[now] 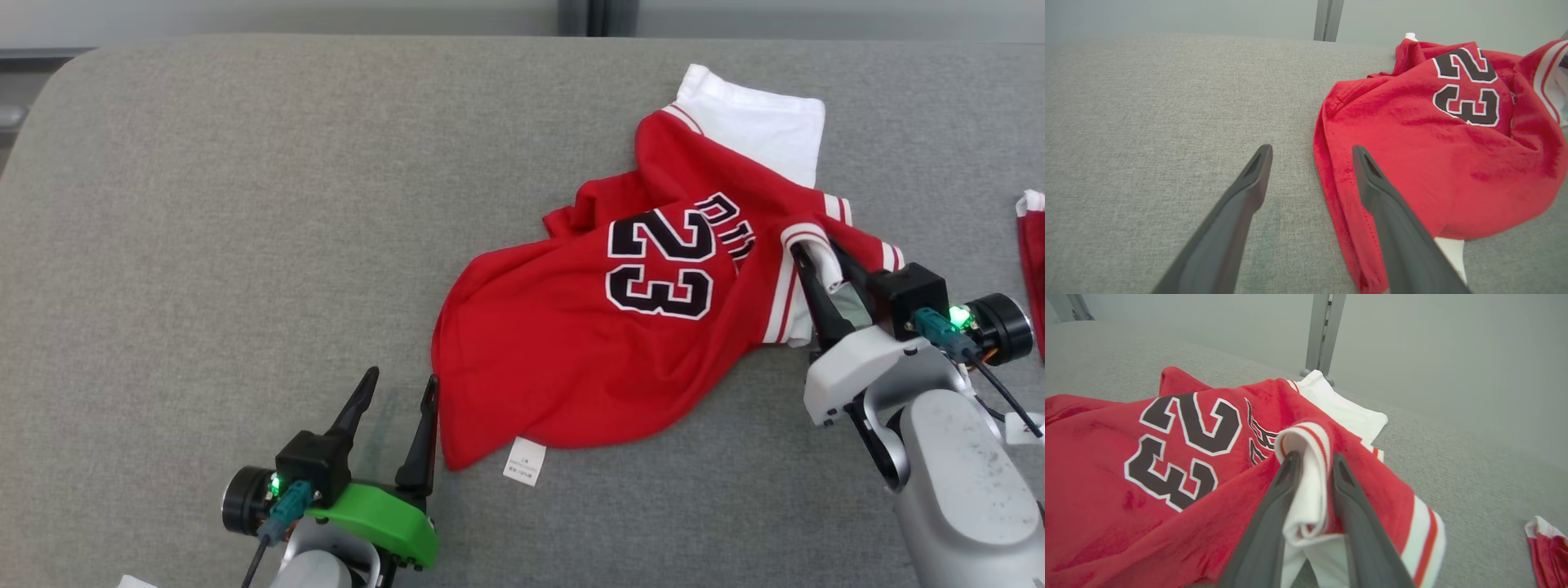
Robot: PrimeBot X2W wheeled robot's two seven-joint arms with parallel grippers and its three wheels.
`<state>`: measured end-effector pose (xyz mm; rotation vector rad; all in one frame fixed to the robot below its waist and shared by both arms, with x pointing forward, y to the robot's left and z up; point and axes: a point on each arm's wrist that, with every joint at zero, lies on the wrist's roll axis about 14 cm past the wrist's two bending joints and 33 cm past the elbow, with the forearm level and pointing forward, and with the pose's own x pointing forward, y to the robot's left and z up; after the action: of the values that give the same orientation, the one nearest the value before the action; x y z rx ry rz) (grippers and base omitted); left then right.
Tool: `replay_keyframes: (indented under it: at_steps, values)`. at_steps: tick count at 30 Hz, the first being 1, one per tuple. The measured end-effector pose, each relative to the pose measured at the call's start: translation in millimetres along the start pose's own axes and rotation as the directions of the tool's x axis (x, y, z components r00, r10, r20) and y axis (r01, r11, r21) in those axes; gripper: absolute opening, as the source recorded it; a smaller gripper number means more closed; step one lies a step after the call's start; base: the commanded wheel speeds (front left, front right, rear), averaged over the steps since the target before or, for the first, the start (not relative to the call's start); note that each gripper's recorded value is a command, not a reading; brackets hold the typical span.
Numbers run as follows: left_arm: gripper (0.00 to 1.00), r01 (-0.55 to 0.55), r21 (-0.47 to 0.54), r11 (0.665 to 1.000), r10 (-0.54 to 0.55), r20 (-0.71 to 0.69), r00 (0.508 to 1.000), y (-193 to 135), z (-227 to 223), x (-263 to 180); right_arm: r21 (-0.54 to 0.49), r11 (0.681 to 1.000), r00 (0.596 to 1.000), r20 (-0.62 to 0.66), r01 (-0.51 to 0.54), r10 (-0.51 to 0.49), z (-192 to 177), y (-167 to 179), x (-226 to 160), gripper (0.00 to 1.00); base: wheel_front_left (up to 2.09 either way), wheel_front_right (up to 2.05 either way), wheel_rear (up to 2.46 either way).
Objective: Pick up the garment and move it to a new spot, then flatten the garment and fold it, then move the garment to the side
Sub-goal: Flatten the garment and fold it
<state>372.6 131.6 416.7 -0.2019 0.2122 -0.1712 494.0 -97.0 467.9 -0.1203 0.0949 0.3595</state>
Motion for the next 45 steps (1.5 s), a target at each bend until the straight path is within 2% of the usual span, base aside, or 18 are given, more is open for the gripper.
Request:
replay_keyframes:
  at_steps: [1,2,3,8,13,20,25,31,39,40,41,42,44,45]
  values:
    - [1.0,-0.007,0.0,1.0,0.007,-0.002,1.0,2.5,-0.5,0.2,0.009,1.0,1.0,0.0,0.0,0.0,-4.4,1.8,7.2,0.44,0.0,0.0,0.0]
    - [1.0,-0.013,0.0,1.0,0.013,-0.006,1.0,4.4,-1.7,-0.1,0.014,1.0,1.0,-0.008,0.0,0.0,-9.2,3.3,12.8,0.81,0.0,0.0,0.0]
    - [1.0,-0.02,-0.001,1.0,0.02,-0.012,1.0,6.6,-3.5,-0.7,-0.002,1.0,1.0,-0.025,-0.01,0.01,-16.6,6.2,19.0,1.0,0.0,0.0,0.0]
    - [1.0,-0.053,-0.004,0.999,0.053,-0.035,0.998,17.0,-10.9,-3.4,0.015,1.0,1.0,-0.027,-0.002,0.002,-31.0,9.2,39.3,1.0,0.0,0.0,0.0]
    - [1.0,-0.055,0.002,0.998,0.055,-0.04,0.998,18.3,-12.3,-1.8,0.03,0.999,1.0,-0.018,0.021,-0.02,-30.0,5.6,40.6,1.0,0.0,0.0,0.0]
    - [1.0,-0.021,0.011,1.0,0.021,-0.022,1.0,8.6,-6.9,3.5,0.075,0.994,0.988,0.132,0.076,-0.086,16.5,-10.3,22.1,1.0,0.0,0.0,0.0]
    - [1.0,-0.001,0.014,1.0,0.001,-0.004,1.0,1.2,-1.4,2.3,0.118,0.984,0.972,0.179,0.135,-0.155,29.0,-26.8,-8.0,1.0,0.0,0.0,0.0]
    - [1.0,0.024,0.019,1.0,-0.024,0.004,1.0,-7.8,0.6,-0.7,0.136,0.966,0.967,0.097,0.221,-0.235,0.5,-46.1,-45.1,1.0,0.0,0.0,0.0]
    - [1.0,0.024,0.017,1.0,-0.024,-0.018,1.0,-7.0,-6.6,2.2,0.153,0.957,0.968,0.01,0.245,-0.249,-29.1,-51.3,-38.1,1.0,0.0,0.0,0.0]
    - [1.0,0.022,0.017,1.0,-0.022,-0.02,1.0,-6.0,-7.2,2.7,0.156,0.958,0.97,-0.005,0.241,-0.243,-33.9,-49.5,-35.3,0.98,0.0,0.0,0.0]
    - [1.0,0.019,0.017,1.0,-0.018,-0.022,1.0,-4.7,-7.5,3.1,0.162,0.957,0.971,-0.022,0.239,-0.239,-39.6,-47.7,-33.0,0.89,0.0,0.0,0.0]
    - [1.0,0.015,0.018,1.0,-0.015,-0.022,1.0,-3.4,-7.6,3.4,0.166,0.957,0.972,-0.034,0.236,-0.234,-43.7,-45.8,-31.3,0.4,0.0,0.0,0.0]
    - [1.0,0.006,0.017,1.0,-0.005,-0.026,1.0,-0.2,-8.8,2.7,0.187,0.955,0.973,-0.058,0.23,-0.223,-51.8,-41.2,-26.9,0.0,0.0,0.0,0.0]
    - [1.0,0.001,0.017,1.0,0.0,-0.029,1.0,1.3,-9.6,2.1,0.193,0.955,0.974,-0.065,0.225,-0.216,-54.0,-38.5,-25.1,0.0,0.0,0.0,0.0]
